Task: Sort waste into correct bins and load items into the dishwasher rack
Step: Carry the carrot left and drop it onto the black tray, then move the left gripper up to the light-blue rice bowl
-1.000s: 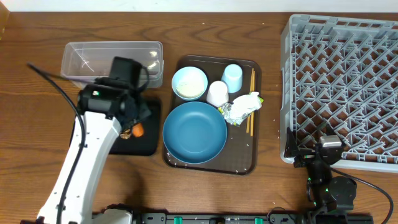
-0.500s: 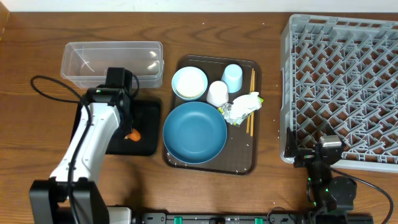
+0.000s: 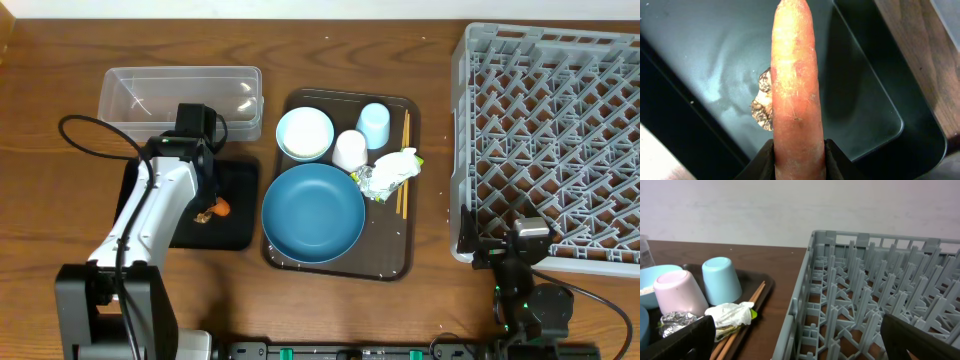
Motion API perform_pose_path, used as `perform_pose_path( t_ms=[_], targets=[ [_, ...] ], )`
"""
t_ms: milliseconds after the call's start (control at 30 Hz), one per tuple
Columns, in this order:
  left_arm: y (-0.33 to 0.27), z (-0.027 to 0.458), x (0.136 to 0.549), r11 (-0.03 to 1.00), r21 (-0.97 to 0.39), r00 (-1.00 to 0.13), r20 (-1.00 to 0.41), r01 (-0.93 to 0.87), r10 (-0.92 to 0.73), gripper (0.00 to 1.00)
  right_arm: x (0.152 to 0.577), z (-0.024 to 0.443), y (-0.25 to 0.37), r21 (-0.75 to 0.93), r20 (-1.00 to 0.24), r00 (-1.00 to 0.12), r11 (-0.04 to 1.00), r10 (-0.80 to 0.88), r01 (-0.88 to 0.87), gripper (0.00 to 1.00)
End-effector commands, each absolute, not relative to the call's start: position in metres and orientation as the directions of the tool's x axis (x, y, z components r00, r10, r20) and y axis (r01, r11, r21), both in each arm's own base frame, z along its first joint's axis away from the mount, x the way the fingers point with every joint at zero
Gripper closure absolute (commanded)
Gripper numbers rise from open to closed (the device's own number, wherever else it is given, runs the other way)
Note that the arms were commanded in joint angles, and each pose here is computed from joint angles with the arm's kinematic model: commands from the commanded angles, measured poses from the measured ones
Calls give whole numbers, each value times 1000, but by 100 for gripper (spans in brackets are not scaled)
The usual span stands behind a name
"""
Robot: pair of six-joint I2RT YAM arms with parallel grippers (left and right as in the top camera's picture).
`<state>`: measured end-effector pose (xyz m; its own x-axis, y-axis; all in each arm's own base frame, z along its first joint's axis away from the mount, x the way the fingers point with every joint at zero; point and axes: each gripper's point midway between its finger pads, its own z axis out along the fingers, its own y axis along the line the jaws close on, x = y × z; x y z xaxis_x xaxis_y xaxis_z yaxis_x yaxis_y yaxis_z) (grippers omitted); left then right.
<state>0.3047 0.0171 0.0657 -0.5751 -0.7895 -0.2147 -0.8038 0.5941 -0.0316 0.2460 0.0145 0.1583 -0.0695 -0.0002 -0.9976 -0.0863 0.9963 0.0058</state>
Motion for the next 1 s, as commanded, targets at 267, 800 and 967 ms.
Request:
perform_pose_path(
  t_ms=[267, 800, 967],
  targets=[
    [22, 64, 304, 583, -17, -565, -227, -812, -793, 67, 246, 158, 12, 16, -998, -70, 997, 11, -73, 1],
    [-2, 109, 304, 773, -124, -734, -251, -622, -631, 45, 246, 158, 12, 16, -998, -70, 997, 11, -73, 1],
    [-36, 148, 305, 845, -231, -771, -347, -482, -534, 45, 246, 158, 12, 16, -998, -70, 997, 11, -73, 1]
  ],
)
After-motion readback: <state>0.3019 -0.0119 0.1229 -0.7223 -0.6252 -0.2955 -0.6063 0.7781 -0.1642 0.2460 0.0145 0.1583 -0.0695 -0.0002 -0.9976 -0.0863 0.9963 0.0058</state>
